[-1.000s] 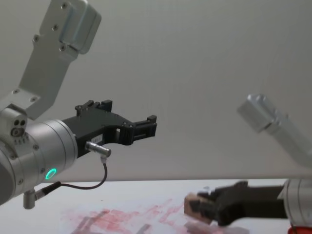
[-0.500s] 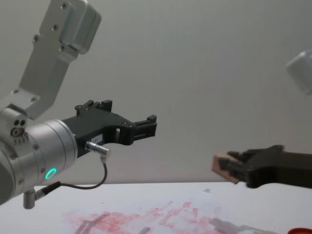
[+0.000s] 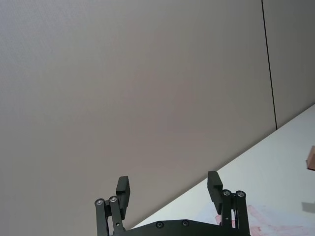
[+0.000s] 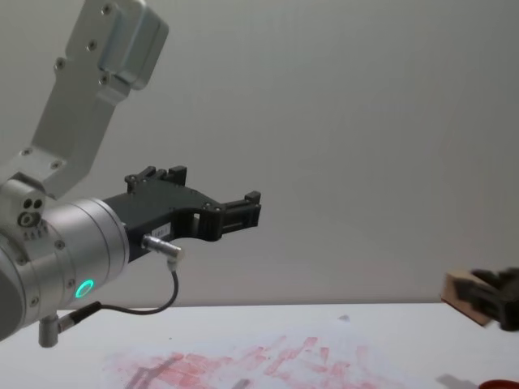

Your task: Use the one hand to pick up the stamp and affix it onto the A4 paper.

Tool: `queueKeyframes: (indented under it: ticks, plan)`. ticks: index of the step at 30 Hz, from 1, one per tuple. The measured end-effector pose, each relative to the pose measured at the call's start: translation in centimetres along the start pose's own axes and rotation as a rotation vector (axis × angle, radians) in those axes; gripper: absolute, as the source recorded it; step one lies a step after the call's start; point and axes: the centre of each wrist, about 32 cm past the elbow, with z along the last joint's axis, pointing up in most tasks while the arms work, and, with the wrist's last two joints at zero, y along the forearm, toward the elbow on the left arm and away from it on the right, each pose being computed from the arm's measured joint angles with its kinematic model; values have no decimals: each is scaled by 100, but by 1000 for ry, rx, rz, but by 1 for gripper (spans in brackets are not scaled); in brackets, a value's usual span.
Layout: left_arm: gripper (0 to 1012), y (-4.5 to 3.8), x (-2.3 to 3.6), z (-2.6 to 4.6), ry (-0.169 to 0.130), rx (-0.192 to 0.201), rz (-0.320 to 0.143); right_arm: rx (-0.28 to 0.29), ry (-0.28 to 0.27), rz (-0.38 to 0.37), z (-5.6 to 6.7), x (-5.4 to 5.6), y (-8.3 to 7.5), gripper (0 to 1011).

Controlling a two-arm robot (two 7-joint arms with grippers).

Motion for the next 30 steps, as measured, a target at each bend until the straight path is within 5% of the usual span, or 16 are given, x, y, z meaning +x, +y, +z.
queueKeyframes:
  ticks: [10,30]
  plan:
    - [1001,0,0,0,0,0,0,-96,45,-52,-109,50,-220,216]
    - [1001,0,0,0,0,0,0,-192,71,-38,-190,73,-233,216]
